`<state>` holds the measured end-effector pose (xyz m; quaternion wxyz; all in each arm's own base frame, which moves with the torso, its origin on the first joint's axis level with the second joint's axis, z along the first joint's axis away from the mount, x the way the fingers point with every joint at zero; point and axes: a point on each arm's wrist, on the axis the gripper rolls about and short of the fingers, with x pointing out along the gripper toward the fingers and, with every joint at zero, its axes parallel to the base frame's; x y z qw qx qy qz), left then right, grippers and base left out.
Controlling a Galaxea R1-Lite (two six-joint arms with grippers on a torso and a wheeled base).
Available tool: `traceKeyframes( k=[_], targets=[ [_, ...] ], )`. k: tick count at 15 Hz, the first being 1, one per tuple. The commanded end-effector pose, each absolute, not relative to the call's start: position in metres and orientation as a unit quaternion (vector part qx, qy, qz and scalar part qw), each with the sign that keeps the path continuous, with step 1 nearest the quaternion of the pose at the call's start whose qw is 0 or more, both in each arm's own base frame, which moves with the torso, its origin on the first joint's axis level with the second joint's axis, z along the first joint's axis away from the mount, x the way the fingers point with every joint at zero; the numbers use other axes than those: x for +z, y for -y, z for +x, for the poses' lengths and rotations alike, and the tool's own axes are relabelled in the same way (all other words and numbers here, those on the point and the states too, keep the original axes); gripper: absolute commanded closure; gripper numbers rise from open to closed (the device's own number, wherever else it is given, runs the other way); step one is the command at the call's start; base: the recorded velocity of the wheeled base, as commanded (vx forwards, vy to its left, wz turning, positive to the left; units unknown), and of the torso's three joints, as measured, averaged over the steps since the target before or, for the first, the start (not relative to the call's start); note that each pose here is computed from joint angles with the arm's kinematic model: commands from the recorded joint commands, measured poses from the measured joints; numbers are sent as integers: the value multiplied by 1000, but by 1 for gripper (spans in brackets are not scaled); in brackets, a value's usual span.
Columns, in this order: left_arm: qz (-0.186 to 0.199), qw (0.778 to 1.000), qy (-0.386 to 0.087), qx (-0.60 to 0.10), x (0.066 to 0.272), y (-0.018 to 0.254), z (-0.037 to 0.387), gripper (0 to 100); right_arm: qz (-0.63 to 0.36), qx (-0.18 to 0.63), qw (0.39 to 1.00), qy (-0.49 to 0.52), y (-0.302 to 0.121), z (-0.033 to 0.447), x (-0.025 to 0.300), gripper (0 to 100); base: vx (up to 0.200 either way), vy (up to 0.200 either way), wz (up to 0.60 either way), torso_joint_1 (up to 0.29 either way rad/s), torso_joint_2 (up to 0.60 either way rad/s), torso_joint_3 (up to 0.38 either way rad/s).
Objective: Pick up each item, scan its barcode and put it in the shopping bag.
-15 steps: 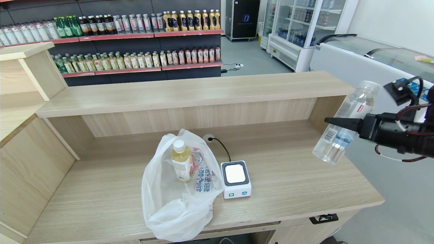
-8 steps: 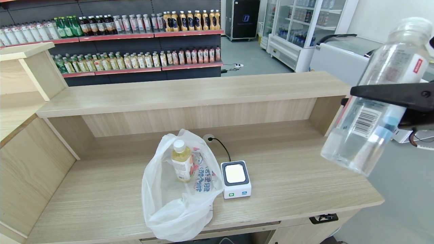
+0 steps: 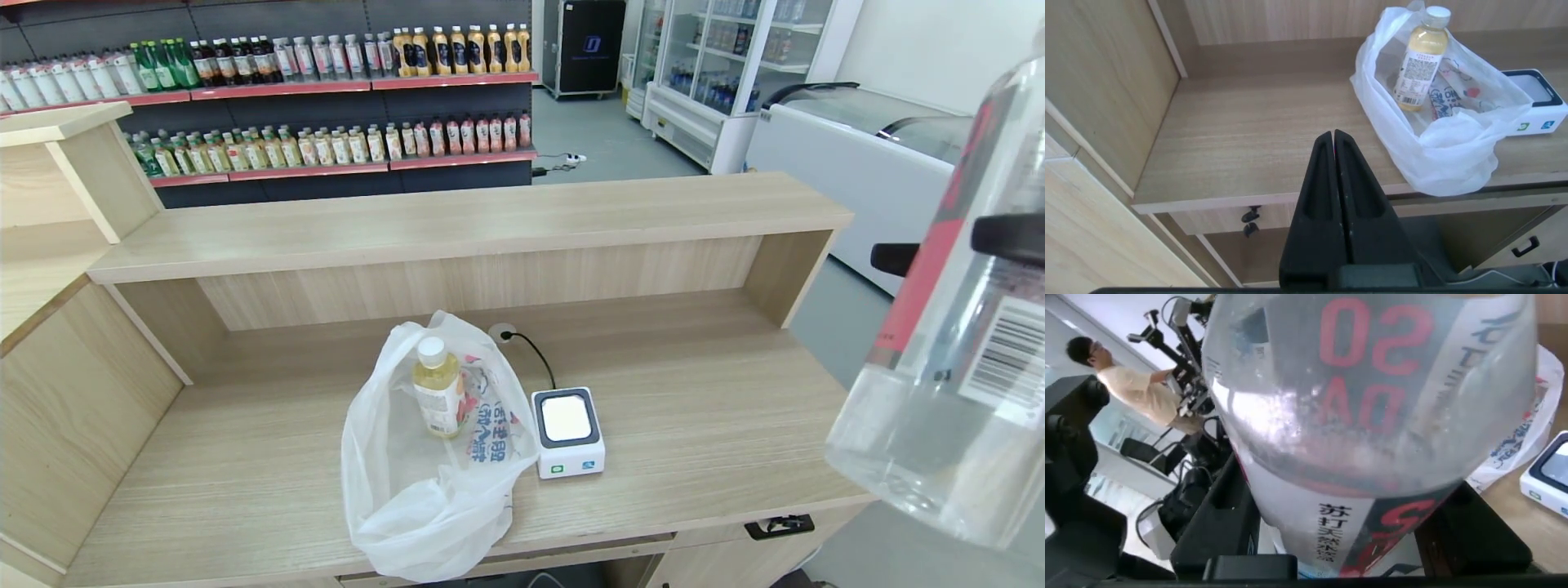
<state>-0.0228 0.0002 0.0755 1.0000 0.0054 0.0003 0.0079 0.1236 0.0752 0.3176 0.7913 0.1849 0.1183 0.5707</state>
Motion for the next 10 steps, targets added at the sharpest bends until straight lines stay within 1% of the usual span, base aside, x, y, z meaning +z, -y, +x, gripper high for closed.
traceKeyframes(
  k=[1, 4, 10],
  targets=[
    [5, 1000, 0, 8, 75, 0, -23, 100, 188, 580, 785, -112, -76, 119, 324, 100, 0, 0, 0, 0, 0, 0],
    [5, 1000, 0, 8, 75, 0, -23, 100, 202, 599, 764, -127, -76, 115, 326, 100, 0, 0, 0, 0, 0, 0],
    [5, 1000, 0, 8, 75, 0, -23, 100, 201, 606, 761, -118, -79, 118, 336, 100, 0, 0, 0, 0, 0, 0]
  ],
)
